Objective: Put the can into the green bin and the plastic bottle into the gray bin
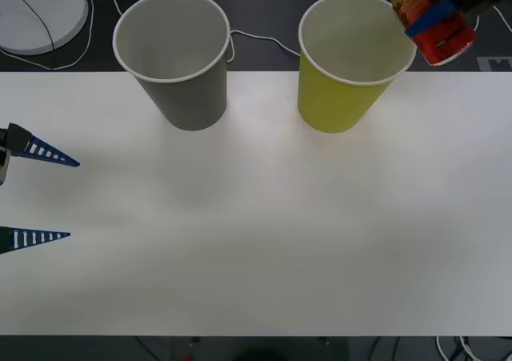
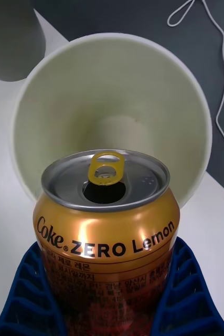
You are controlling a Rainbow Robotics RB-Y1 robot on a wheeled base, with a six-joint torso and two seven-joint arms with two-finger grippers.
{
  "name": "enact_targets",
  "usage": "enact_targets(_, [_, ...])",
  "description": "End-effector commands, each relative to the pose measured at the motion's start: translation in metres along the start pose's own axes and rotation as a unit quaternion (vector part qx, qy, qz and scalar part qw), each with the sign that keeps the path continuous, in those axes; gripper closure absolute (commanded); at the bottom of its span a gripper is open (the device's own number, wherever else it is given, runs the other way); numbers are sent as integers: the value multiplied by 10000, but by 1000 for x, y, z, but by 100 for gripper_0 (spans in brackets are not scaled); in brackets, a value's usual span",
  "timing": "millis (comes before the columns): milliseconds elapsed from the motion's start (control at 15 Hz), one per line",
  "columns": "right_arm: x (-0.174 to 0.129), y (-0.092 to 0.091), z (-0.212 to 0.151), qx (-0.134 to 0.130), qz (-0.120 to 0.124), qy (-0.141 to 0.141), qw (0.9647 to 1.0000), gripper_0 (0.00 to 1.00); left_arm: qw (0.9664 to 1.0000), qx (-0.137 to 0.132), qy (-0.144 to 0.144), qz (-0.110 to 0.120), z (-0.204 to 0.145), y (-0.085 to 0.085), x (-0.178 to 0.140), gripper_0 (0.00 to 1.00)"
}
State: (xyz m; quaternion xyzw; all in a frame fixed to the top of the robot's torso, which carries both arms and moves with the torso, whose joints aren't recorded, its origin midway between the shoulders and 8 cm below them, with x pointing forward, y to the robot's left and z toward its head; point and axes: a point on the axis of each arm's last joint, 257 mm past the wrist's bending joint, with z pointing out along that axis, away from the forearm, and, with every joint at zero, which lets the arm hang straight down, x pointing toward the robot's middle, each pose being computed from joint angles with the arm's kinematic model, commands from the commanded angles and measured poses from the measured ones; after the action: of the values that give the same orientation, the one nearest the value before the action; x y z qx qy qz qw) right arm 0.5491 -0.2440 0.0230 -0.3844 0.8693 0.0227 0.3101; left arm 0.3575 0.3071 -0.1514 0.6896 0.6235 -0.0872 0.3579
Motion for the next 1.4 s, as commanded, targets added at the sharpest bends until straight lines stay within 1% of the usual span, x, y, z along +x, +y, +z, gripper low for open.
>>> enact_targets(67, [-13, -7, 18, 195, 50, 68, 9998, 100, 10000, 0, 0, 0, 0, 0, 0, 0])
enact_targets(333, [-28, -5, 37, 345, 16, 152, 9993, 100, 10000, 0, 0, 0, 0, 0, 0, 0])
enact_targets(600, [-41, -1, 51, 549, -165, 220, 9981, 100, 10000, 0, 0, 0, 0, 0, 0, 0])
enact_targets(867, [-48, 7, 57, 514, -238, 204, 9982, 98, 10000, 0, 0, 0, 0, 0, 0, 0])
enact_targets(933, [-48, 8, 58, 503, -264, 209, 9982, 95, 10000, 0, 0, 0, 0, 0, 0, 0])
enact_targets(1000, [-49, 10, 58, 478, -295, 196, 9982, 83, 10000, 0, 0, 0, 0, 0, 0, 0])
enact_targets(1067, [-49, 11, 58, 452, -314, 196, 9983, 46, 10000, 0, 0, 0, 0, 0, 0, 0])
enact_targets(1133, [-49, 11, 58, 436, -364, 186, 9982, 13, 10000, 0, 0, 0, 0, 0, 0, 0])
enact_targets(1200, [-50, 13, 58, 406, -418, 179, 9981, 0, 10000, 0, 0, 0, 0, 0, 0, 0])
enact_targets(1333, [-52, 15, 56, 343, -497, 115, 9981, 0, 10000, 0, 0, 0, 0, 0, 0, 0])
enact_targets(1400, [-54, 16, 52, 257, -516, 41, 9983, 0, 10000, 0, 0, 0, 0, 0, 0, 0])
